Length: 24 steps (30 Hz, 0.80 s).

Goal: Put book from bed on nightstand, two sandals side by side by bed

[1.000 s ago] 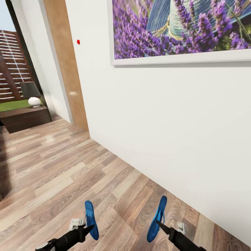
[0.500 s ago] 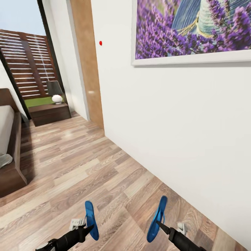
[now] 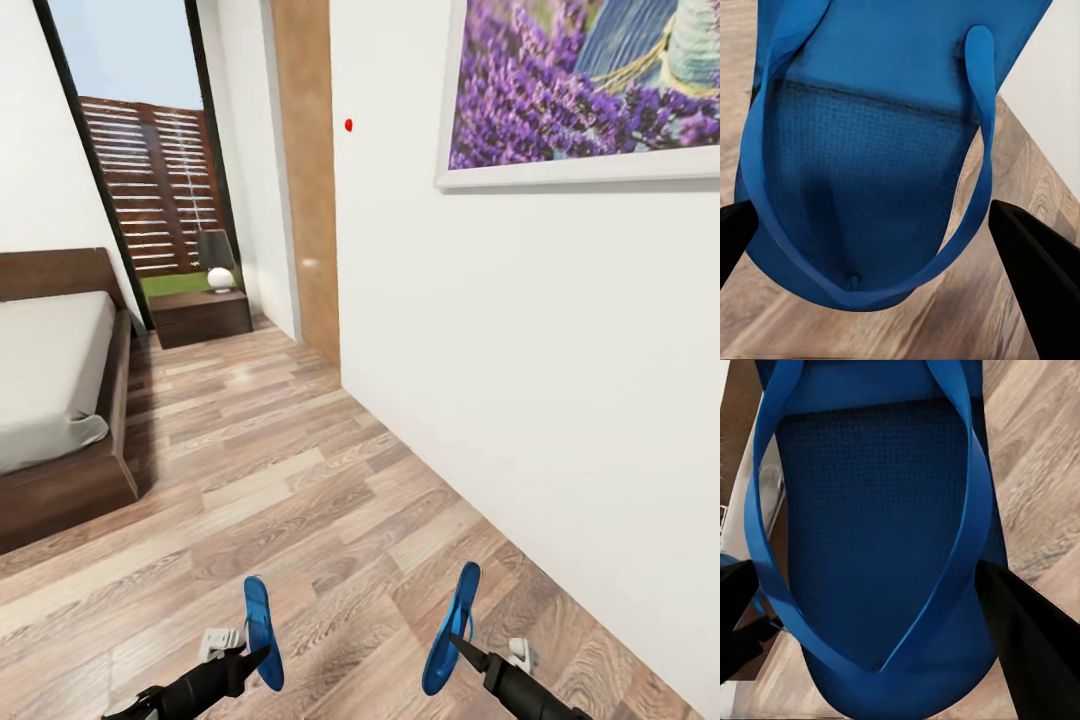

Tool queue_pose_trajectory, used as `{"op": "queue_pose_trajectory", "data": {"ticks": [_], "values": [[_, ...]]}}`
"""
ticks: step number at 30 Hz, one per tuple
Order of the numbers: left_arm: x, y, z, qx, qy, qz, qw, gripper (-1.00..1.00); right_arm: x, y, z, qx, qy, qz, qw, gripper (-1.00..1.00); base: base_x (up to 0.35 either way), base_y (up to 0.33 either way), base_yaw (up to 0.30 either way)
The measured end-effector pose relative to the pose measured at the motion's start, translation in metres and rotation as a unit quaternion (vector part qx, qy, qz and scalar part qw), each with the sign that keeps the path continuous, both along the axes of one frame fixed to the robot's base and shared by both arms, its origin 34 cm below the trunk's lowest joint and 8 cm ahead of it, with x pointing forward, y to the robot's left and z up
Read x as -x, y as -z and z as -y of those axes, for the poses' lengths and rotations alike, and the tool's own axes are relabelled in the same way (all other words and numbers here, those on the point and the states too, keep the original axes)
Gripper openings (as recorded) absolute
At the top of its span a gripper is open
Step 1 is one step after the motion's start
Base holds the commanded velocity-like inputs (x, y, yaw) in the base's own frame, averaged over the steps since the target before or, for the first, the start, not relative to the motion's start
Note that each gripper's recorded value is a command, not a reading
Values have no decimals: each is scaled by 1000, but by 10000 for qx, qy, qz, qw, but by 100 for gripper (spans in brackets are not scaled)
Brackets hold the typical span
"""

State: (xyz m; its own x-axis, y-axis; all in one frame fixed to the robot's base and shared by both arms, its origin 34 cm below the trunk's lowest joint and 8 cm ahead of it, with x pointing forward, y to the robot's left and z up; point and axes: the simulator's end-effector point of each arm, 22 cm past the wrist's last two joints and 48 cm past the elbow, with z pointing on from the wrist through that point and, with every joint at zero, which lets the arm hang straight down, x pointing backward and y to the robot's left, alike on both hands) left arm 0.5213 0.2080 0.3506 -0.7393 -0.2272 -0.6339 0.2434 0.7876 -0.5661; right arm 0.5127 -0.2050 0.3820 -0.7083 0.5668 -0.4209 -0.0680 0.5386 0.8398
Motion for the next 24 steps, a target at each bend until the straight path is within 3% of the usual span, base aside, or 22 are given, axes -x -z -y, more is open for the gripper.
{"op": "queue_pose_trajectory", "data": {"ticks": [13, 24], "values": [[-4, -13, 0, 12, -16, -2, 10000, -100, -3, -14, 0, -11, 2, 12, 10000, -100, 0, 0, 124], [-5, -20, 0, 7, -3, -6, 10000, -100, -5, -20, 0, -9, -7, 8, 10000, -100, 0, 0, 277]]}}
